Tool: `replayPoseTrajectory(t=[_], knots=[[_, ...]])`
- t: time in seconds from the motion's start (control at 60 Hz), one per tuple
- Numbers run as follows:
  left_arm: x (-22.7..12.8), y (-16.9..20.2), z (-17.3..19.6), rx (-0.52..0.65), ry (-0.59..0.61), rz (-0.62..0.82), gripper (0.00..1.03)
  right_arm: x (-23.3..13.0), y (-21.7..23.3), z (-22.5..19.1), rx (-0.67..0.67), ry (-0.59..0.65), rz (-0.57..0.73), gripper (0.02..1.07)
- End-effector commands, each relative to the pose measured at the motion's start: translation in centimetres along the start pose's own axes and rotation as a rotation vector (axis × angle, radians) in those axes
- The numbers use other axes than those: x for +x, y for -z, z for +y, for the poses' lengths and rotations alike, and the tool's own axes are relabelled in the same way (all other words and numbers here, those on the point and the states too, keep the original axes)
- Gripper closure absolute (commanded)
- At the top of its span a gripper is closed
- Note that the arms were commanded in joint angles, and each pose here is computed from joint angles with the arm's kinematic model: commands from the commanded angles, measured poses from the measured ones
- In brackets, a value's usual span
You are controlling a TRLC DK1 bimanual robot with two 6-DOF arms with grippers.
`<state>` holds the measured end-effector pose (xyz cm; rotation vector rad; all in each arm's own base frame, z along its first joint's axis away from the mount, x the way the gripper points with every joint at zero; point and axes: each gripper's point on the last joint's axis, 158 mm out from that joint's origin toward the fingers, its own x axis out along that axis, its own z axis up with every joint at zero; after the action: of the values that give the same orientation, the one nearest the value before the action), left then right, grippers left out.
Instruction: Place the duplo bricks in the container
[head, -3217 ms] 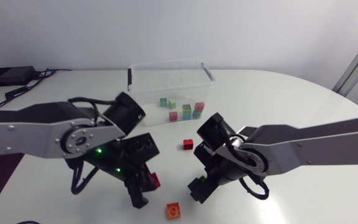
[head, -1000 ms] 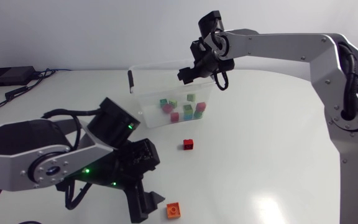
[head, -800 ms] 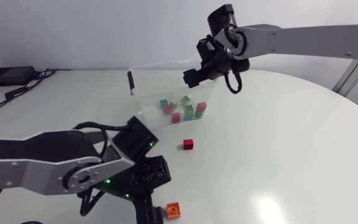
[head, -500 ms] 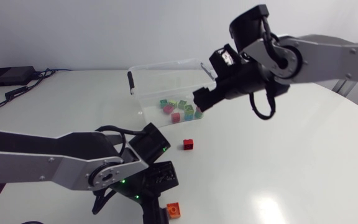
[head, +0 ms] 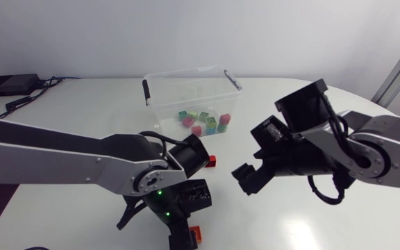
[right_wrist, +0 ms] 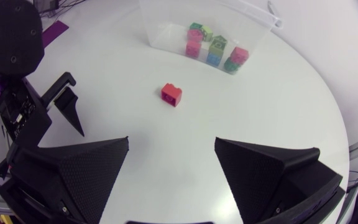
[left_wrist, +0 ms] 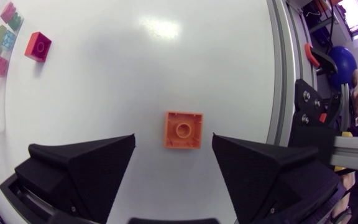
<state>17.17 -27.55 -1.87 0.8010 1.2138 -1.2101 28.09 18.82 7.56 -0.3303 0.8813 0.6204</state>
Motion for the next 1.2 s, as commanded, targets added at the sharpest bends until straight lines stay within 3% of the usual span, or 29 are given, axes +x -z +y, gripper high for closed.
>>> replayPoseTrajectory(t=[0.0, 0.233, 0.45, 0.5, 0.7, 1.033, 1.183], knots=[[0.6, -0.3, -0.1, 0.024, 0.014, 0.053, 0.25, 0.9, 1.2, 0.7, 0.013, -0.017, 0.026, 0.07], [1.3, -0.2, -0.1, 0.022, 0.035, 0.147, 0.38, 0.8, 1.5, 1.5, 0.016, -0.043, 0.016, 0.07], [3.3, -0.1, -0.3, 0.010, 0.047, 0.197, 0.82, 1.2, 1.7, 1.3, 0.020, -0.044, 0.014, 0.07], [3.3, -0.2, -0.1, 0.006, 0.049, 0.199, 0.86, 2.0, 1.5, 0.9, 0.034, -0.039, 0.014, 0.07], [-0.3, -1.7, 0.7, -0.030, 0.026, 0.075, 0.89, 6.0, 1.4, -0.7, 0.122, -0.021, 0.081, 0.07], [-14.3, -3.0, 6.3, -0.168, -0.201, -0.296, 0.89, 11.7, -2.5, 0.5, 0.147, -0.002, 0.105, 0.07], [-18.6, -3.1, 10.4, -0.261, -0.305, -0.442, 0.89, 14.1, -3.2, 0.9, 0.132, 0.035, 0.134, 0.09]])
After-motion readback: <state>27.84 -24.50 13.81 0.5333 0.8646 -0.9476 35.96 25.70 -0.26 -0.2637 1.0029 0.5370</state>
